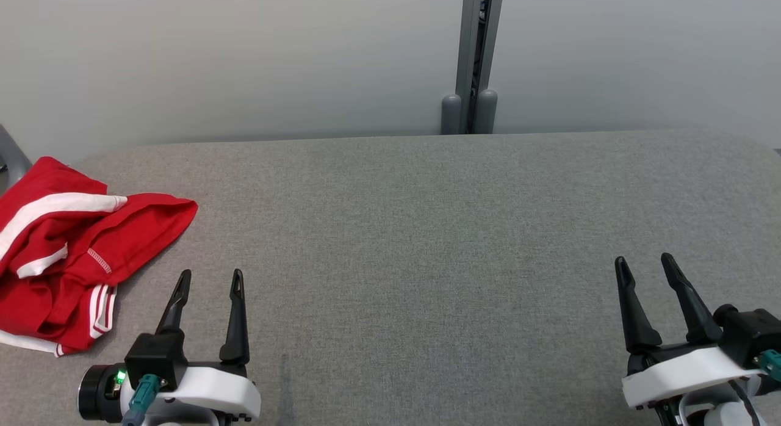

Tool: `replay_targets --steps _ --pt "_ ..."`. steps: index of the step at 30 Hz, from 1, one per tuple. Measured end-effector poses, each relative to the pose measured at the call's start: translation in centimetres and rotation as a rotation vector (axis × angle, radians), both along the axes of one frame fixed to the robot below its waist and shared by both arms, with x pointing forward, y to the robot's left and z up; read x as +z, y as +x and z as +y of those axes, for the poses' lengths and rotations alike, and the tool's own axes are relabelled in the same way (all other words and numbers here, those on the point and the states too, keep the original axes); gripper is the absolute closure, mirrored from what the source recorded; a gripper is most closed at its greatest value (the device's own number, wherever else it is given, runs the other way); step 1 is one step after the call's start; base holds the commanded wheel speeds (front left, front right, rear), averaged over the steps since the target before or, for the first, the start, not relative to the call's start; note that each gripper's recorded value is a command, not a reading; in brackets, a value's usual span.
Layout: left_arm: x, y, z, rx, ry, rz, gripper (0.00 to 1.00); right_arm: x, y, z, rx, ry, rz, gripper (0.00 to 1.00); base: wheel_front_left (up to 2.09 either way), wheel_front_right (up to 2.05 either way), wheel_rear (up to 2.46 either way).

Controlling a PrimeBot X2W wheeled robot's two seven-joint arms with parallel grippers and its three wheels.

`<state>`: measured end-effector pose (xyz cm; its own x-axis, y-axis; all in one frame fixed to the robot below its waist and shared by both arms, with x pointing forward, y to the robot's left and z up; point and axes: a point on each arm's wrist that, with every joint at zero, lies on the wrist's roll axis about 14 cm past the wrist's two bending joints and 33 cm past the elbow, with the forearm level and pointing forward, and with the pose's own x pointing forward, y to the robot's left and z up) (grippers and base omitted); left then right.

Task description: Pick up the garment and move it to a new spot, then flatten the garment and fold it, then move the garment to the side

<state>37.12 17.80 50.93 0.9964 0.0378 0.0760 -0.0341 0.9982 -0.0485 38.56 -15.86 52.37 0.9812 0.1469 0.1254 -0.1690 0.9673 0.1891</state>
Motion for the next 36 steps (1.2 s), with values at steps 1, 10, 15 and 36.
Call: replay_targets --steps 1,10,15,36 --pt "0.0 0.0 0.0 0.000 0.006 0.001 0.00 0.0 0.0 0.1 0.002 -0.006 0.000 0.00 0.00 0.00 0.00" --pt "0.0 -0.1 -0.2 -0.007 0.057 -0.009 0.00 0.0 0.1 0.4 0.015 -0.051 -0.012 0.00 0.00 0.00 0.00" --pt "-0.1 -0.1 -0.2 -0.006 0.057 -0.007 0.00 0.0 0.2 0.5 0.017 -0.051 -0.011 0.00 0.00 0.00 0.00" --pt "-0.2 -0.4 0.3 0.008 0.050 -0.001 0.00 0.2 0.3 1.1 0.033 -0.037 -0.015 0.00 0.00 0.00 0.00"
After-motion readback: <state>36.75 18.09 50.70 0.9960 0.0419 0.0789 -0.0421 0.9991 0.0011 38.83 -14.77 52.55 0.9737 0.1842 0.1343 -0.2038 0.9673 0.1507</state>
